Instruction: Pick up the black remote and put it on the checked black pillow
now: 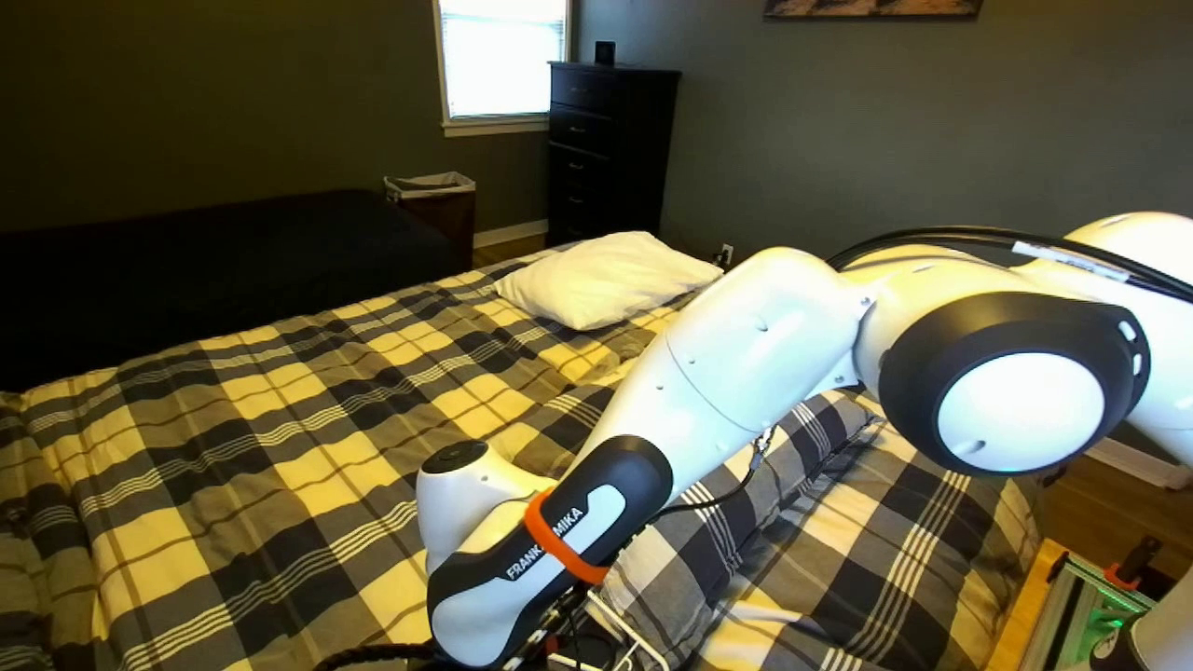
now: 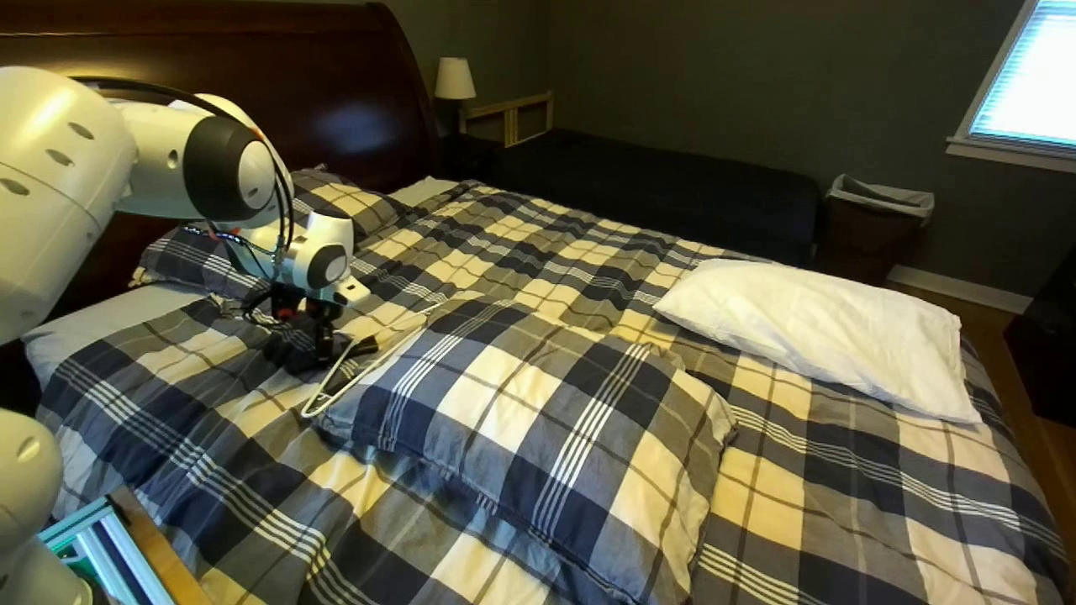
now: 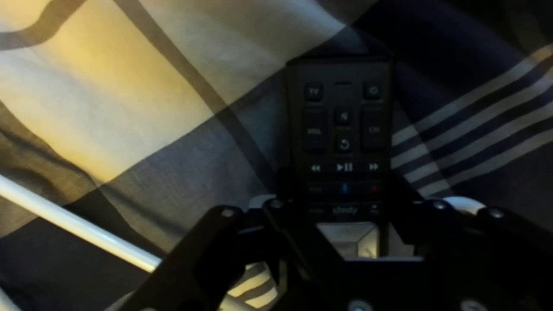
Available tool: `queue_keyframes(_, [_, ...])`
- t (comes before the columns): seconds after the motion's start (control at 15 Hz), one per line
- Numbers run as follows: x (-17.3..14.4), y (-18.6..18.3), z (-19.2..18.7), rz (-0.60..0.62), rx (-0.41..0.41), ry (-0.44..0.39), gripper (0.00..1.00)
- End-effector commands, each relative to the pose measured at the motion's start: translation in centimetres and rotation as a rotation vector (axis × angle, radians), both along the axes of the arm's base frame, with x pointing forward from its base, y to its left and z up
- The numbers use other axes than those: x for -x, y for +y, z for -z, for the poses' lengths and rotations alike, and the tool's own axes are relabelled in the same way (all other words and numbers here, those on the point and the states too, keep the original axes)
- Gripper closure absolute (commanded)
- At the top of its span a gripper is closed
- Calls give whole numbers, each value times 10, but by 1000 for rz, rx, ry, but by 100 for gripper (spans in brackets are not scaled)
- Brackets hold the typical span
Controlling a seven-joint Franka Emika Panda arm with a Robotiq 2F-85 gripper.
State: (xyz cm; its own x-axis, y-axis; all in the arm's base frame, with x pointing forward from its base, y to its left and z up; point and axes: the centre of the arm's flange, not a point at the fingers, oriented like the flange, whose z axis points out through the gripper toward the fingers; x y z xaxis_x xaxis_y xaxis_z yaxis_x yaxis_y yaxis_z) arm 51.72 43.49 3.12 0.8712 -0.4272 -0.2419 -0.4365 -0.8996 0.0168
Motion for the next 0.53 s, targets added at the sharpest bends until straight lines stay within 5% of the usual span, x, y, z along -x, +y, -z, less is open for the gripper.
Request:
queue_keyframes(0.0, [16, -9, -15, -51, -46, 0, 71])
queue_keyframes(0.47, [27, -14, -47, -464, -212, -18, 71])
